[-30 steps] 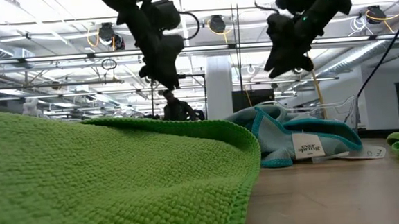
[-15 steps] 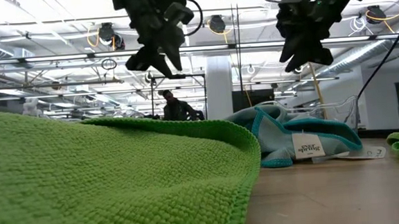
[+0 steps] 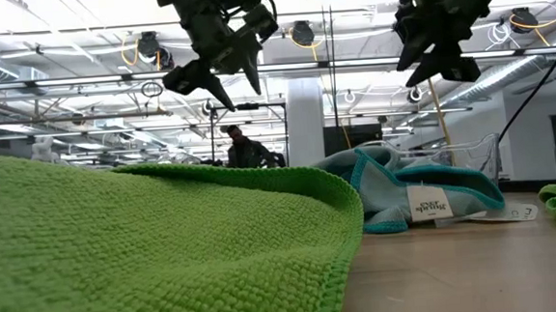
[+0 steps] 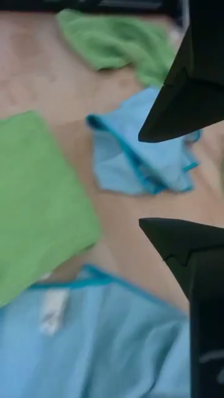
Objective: Sort microfiber towel by color & place in baskets
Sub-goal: Put the top green towel into the right transparent bin
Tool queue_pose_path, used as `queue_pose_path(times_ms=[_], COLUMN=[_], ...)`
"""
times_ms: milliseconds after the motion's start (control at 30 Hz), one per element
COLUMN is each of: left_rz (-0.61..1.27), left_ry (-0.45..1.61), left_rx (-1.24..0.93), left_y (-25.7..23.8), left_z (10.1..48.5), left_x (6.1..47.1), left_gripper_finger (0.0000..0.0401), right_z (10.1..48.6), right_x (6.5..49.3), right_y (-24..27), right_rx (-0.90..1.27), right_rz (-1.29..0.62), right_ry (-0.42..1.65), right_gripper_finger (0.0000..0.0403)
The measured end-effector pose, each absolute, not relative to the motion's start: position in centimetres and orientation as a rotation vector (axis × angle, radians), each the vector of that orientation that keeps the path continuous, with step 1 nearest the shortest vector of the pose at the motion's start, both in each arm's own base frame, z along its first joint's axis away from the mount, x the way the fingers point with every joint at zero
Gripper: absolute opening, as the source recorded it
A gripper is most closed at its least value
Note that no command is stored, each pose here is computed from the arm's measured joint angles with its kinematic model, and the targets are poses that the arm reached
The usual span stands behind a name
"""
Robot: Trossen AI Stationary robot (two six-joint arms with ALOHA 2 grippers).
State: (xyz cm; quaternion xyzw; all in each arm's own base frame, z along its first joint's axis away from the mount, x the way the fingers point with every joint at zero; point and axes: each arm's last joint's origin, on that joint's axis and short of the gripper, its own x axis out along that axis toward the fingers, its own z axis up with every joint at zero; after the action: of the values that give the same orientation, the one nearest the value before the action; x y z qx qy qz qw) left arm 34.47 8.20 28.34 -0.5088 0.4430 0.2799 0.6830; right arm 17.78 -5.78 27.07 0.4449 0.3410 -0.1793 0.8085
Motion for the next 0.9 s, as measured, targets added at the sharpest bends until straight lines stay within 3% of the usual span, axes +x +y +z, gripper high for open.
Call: queue_pose_path(times_ms=[133, 400, 733, 900], left_rz=[0.559, 0.561, 0.729, 0.830], left_ry=[1.018, 1.023, 1.024, 1.054], left_rx=[-0.950, -1.089, -1.294, -1.347], left_y=[8.3, 6.8, 7.9, 9.4], left_z=[28.3, 28.2, 24.6, 21.7], left_x=[34.5, 34.9, 36.9, 37.7], left_gripper_finger=[0.0201, 0.0197, 0.0313, 0.0323], right_z=[27.3, 27.3, 27.1, 26.9], right_x=[17.7, 17.7, 17.4, 17.0], right_y=[-5.4, -5.4, -5.5, -5.4], right_rx=[0.965, 0.958, 0.838, 0.764], right_rz=[-0.371, -0.362, -0.214, -0.058], right_ry=[0.724, 0.726, 0.785, 0.832], right_gripper_finger=[0.0128, 0.0128, 0.0128, 0.0128])
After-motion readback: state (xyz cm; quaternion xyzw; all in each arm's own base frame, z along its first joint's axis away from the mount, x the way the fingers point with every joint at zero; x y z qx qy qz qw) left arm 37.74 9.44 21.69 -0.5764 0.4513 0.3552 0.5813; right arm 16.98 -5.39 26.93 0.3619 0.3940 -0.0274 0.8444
